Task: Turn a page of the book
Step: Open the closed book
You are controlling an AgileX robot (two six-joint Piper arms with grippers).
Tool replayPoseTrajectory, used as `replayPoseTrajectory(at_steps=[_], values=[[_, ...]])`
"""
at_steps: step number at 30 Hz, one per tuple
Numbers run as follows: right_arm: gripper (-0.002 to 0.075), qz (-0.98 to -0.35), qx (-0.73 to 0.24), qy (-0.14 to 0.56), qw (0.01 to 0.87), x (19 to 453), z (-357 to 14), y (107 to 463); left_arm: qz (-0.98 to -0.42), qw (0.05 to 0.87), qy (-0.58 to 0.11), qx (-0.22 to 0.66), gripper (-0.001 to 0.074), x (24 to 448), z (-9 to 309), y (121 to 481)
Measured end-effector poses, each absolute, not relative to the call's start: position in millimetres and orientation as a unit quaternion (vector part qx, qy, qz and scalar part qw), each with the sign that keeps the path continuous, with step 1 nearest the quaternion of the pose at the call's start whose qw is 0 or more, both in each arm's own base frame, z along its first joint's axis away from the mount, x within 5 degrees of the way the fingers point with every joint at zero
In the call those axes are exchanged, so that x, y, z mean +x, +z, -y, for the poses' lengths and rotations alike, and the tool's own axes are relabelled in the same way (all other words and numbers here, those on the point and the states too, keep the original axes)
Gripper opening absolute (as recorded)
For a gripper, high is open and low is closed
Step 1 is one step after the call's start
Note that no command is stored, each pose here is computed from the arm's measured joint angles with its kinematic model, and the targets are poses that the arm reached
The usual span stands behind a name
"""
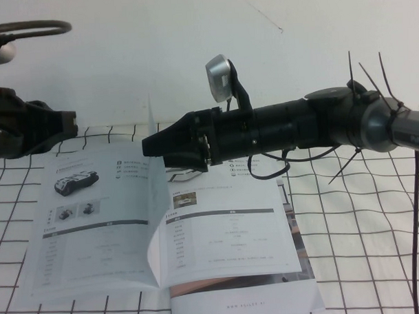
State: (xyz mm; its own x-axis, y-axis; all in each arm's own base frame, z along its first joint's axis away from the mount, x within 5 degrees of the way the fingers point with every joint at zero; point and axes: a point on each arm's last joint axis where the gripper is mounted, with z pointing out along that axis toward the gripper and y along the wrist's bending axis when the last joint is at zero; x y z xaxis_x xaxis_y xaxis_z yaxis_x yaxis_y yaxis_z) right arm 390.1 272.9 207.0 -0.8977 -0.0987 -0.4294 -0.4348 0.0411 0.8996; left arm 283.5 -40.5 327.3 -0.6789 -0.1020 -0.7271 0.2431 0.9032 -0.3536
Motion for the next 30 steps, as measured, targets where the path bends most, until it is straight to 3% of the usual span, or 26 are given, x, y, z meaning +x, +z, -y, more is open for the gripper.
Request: replayPoseTrajectory(at_steps=[18, 25, 30], values=[[0.0387, -0.717, -0.193, 0.654, 0.146, 388.0, -282.7, 205.0, -0.876, 0.33, -0.332, 0.119, -0.0002, 260.5, 68.0, 333.6], [0.0387, -0.722, -0.189, 0.649, 0.152, 389.4, -282.6, 203.6, -0.877, 0.31, -0.304, 0.204, -0.0002, 244.3, 92.1, 332.8], [0.0387, -0.723, -0.187, 0.647, 0.154, 390.0, -282.5, 203.2, -0.873, 0.339, -0.275, 0.218, -0.0002, 223.8, 91.5, 343.8]])
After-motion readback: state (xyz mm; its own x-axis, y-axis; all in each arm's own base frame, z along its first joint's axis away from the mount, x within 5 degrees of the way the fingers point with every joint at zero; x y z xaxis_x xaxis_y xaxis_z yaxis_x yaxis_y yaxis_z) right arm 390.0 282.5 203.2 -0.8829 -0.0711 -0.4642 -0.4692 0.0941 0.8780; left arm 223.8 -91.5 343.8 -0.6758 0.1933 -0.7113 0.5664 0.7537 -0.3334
